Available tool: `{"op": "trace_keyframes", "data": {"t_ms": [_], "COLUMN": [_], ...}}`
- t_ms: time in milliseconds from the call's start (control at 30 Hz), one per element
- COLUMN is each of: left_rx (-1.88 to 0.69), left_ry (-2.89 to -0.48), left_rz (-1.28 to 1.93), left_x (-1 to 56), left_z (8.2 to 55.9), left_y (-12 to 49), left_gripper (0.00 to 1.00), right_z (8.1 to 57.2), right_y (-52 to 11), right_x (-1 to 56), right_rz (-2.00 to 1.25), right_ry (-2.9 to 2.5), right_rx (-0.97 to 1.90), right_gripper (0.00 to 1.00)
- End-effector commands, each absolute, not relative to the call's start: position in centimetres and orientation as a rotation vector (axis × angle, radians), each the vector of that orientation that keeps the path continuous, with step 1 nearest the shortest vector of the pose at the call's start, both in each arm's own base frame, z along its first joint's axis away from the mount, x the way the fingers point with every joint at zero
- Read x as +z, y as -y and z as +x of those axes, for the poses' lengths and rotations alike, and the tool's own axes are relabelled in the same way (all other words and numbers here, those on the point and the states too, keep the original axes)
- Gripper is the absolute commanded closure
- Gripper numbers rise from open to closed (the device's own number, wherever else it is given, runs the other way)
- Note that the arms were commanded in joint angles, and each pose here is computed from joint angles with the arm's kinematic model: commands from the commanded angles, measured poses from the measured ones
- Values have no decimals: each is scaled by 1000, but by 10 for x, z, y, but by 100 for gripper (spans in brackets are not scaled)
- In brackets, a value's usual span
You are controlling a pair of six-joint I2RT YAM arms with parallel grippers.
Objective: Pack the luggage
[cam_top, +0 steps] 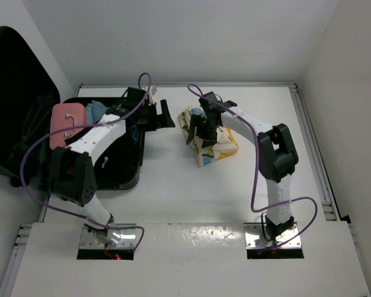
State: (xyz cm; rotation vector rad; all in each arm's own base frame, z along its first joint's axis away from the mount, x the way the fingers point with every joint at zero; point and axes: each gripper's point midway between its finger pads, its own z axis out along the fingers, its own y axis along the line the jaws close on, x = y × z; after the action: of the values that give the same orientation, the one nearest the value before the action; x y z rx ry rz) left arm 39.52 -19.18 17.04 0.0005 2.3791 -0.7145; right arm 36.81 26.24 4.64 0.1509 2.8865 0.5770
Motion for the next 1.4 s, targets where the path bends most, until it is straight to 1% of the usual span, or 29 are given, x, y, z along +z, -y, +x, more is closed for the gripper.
{"op": "trace_keyframes", "data": {"t_ms": [0,33,67,100,133,167,200,233,300,433,467,500,633,767,833,967,1033,1100,1233,1267,1300,1367], "left_rx": [-745,-733,-725,-726,-707,-703,-704,-679,-667,-682,-688,-694,-716,-782,-824,-939,-944,-962,-934,-930,-928,-919], "left_ry": [-2344,-2366,-2370,-2371,-2403,-2421,-2429,-2464,-2497,-2564,-2591,-2581,-2629,-2655,-2651,-2632,-2634,-2638,-2666,-2664,-2679,-2686], "left_rz": [-104,-116,-108,-116,-130,-147,-141,-157,-175,-214,-234,-232,-265,-262,-261,-229,-214,-209,-224,-208,-197,-183], "left_x": [185,180,178,178,166,159,156,141,125,100,88,92,69,56,54,55,49,49,28,27,21,16], "left_z": [415,415,414,416,415,414,413,415,416,420,421,423,425,426,430,437,438,436,436,436,431,431], "left_y": [219,223,232,238,242,247,256,260,267,280,283,284,296,312,320,343,351,357,356,355,359,359], "left_gripper": [1,1,1,1,1,1,1,1,1,1,1,1,1,1,1,1,1,1,1,2,7,13], "right_z": [373,374,372,383,396,407,411,417,431,437,439,439,444,453,447,424,414,405,395,394,389,385], "right_y": [-282,-280,-268,-253,-246,-228,-201,-189,-161,-137,-136,-137,-140,-139,-136,-134,-135,-138,-148,-152,-157,-165], "right_x": [125,131,146,151,159,188,168,167,158,124,123,118,98,69,47,20,10,2,-7,-7,-7,-6], "right_rz": [59,51,57,109,132,155,227,214,211,229,178,172,87,110,152,211,237,284,315,337,329,331], "right_ry": [-2710,-2692,-2652,-2605,-2533,-2417,-2427,-2406,-2417,-2501,-2492,-2496,-2519,-2581,-2650,-2758,-2796,-2827,-2869,-2876,-2884,-2891], "right_rx": [785,796,799,782,786,788,680,638,560,526,524,530,546,522,507,489,510,527,580,600,633,671], "right_gripper": [28,28,30,33,36,40,45,45,48,48,48,48,47,47,47,47,47,45,45,45,45,45]}}
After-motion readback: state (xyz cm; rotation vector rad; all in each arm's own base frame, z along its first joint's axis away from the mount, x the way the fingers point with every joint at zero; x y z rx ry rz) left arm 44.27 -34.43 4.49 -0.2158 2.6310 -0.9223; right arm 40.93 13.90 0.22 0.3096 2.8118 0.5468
